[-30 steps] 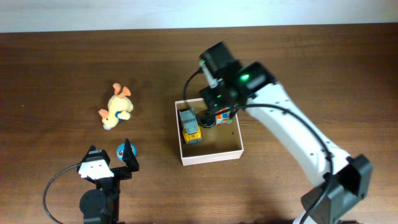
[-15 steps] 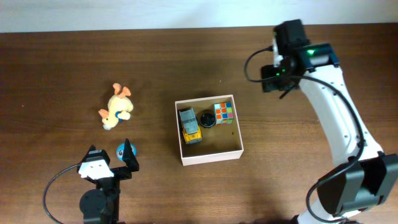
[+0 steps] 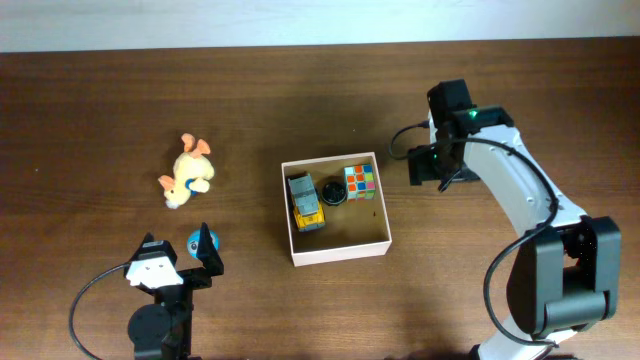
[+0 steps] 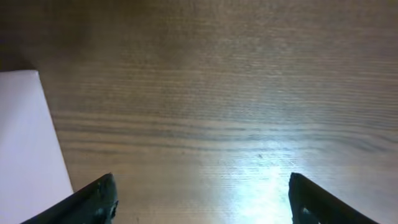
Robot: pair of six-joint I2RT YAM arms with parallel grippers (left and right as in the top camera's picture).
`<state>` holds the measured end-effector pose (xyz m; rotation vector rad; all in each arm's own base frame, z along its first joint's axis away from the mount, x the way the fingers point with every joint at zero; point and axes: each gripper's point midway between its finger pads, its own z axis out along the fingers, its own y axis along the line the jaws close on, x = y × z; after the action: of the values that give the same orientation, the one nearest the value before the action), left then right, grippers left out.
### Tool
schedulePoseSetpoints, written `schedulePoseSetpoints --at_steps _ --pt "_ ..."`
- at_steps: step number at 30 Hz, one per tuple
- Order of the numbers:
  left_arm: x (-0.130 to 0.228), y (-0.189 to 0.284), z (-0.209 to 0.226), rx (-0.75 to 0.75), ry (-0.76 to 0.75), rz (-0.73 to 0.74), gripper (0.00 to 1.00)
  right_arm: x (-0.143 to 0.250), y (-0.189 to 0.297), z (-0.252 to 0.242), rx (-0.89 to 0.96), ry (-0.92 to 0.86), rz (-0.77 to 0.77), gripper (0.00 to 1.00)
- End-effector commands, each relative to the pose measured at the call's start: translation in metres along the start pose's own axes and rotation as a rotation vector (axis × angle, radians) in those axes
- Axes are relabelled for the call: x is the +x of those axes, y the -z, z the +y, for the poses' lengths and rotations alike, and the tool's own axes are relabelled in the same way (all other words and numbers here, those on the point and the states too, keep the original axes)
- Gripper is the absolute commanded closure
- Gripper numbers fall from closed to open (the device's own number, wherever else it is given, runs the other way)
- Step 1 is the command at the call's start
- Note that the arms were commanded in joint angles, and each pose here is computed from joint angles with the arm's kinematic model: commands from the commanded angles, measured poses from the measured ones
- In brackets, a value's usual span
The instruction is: Pack container
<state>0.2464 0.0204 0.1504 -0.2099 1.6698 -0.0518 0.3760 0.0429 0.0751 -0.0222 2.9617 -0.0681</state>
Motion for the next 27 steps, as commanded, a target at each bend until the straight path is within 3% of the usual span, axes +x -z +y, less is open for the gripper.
schedulePoseSetpoints --at_steps 1,4,11,17,22,27 --pt "-0.001 0.000 0.000 0.006 0.005 -0.010 0.01 0.010 -0.012 0.006 -0.023 -0.002 0.020 0.14" --pt "-0.005 0.000 -0.001 0.009 0.006 -0.024 0.01 0.008 -0.016 0.005 -0.020 -0.004 0.005 0.00" --pt "-0.011 0.000 -0.002 0.014 0.007 -0.049 0.01 -0.014 -0.016 -0.008 -0.015 -0.045 -0.079 0.01" --pt "-0.031 0.005 -0.032 0.181 0.001 -0.114 0.01 -0.016 -0.015 -0.009 -0.017 -0.048 -0.088 0.01" --pt "-0.038 0.012 -0.029 0.134 -0.031 0.014 0.01 -0.017 -0.015 -0.009 -0.017 -0.048 -0.088 0.01" --pt "-0.071 0.013 -0.015 0.006 -0.099 0.169 0.01 -0.017 -0.015 -0.009 -0.017 -0.048 -0.088 0.01"
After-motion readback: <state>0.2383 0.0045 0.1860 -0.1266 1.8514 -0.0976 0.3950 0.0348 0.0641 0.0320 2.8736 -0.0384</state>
